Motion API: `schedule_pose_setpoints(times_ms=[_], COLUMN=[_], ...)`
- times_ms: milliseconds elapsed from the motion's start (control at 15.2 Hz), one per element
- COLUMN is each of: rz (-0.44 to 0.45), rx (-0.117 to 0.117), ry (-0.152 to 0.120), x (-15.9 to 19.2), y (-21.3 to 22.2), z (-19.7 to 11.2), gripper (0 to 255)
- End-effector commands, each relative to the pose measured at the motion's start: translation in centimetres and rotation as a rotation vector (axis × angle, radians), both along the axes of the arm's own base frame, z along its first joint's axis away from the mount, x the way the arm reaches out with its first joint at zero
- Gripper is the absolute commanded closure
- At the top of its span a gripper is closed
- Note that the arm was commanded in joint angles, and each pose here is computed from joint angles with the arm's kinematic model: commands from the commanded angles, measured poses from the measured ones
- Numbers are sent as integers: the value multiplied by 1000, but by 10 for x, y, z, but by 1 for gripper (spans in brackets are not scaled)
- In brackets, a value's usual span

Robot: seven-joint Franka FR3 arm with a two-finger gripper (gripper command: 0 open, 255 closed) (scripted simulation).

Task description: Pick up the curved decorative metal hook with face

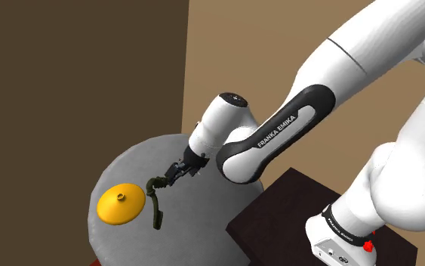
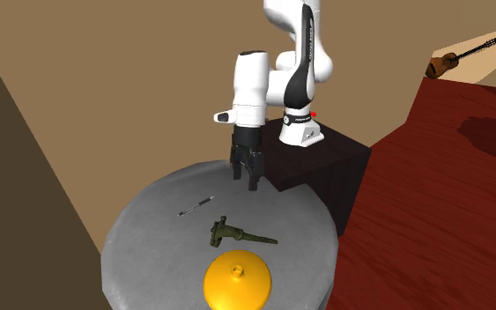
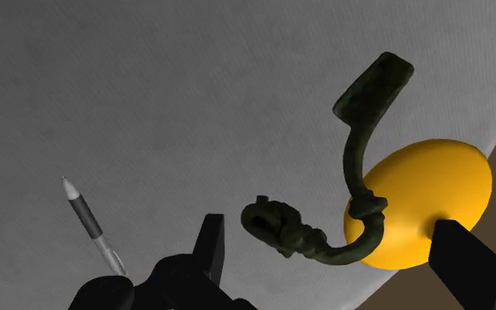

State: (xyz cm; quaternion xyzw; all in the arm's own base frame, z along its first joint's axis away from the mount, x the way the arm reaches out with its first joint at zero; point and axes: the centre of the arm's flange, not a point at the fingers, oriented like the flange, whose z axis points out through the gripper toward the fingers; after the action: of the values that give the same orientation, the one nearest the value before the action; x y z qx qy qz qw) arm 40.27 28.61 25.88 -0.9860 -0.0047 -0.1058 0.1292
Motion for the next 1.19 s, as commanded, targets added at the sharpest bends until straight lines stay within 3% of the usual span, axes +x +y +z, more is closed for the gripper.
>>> schedule_pose_setpoints(times_ms=[0, 396, 1056, 1122], rz=[2, 7, 7, 7], rx=[13, 48, 49, 49], ry=[-12, -44, -45, -45], x=[8, 29, 30, 30], y=[17, 70, 71, 72], z=[-19, -70, -111, -112], gripper=[0, 0, 0, 255])
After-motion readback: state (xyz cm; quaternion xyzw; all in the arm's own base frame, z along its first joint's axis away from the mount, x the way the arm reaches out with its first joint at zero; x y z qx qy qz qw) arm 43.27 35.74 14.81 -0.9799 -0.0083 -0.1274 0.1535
